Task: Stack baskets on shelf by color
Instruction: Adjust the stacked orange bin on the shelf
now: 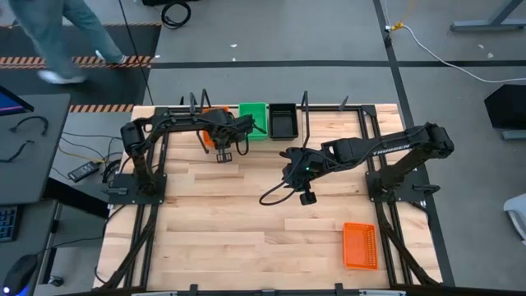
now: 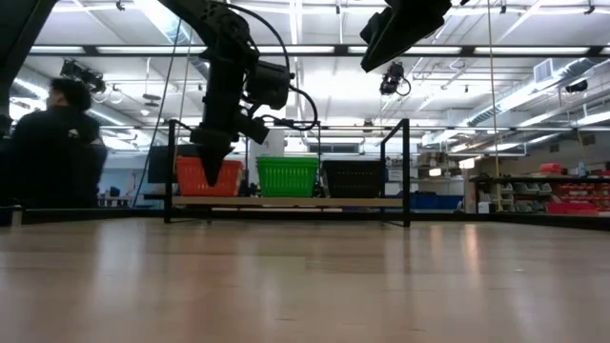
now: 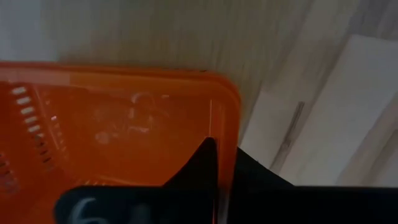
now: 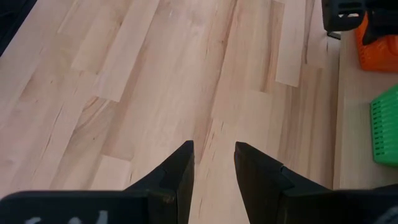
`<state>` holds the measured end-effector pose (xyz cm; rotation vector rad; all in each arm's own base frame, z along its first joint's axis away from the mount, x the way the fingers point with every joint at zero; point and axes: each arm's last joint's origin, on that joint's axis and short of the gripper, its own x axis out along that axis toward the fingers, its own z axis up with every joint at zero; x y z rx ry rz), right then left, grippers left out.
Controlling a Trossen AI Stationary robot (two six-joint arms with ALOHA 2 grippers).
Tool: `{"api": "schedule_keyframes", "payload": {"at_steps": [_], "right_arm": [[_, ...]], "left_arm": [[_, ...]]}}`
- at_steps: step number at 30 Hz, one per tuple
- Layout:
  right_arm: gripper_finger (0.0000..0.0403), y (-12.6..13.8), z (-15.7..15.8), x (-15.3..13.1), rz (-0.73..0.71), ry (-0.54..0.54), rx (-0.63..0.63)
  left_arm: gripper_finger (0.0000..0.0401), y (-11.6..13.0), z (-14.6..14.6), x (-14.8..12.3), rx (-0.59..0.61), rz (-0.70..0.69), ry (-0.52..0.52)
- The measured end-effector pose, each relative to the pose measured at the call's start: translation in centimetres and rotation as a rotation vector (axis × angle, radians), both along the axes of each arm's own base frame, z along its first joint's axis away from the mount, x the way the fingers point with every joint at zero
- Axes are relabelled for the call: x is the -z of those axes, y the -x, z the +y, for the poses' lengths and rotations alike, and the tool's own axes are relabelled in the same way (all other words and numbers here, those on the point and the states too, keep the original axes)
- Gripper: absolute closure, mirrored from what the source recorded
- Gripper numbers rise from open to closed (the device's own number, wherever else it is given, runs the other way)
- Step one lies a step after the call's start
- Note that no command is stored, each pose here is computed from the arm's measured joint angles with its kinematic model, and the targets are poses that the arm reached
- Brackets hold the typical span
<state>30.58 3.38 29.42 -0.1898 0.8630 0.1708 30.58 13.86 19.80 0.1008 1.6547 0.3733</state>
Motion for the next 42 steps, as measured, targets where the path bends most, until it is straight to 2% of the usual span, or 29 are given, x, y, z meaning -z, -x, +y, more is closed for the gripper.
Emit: {"api": "schedule_keyframes", "payload": {"at_steps": [18,33,42], "right_arm": [[0.0282,0.0,0.0,0.0,0.0,0.0,0.0],[0.0282,0.01,-0.01,0.01,0.001,0.0,0.0],[0.0282,0.0,-0.01,0.01,0.001,0.0,0.001]], "left_arm": [[0.0394,0.04,0.14,-0.06,0.17,0.051,0.014],[0.0393,-0.37,0.18,-0.06,0.161,-0.01,0.033],[0.0343,-0.31,0.15,-0.05,0.105,-0.022,0.034]]}}
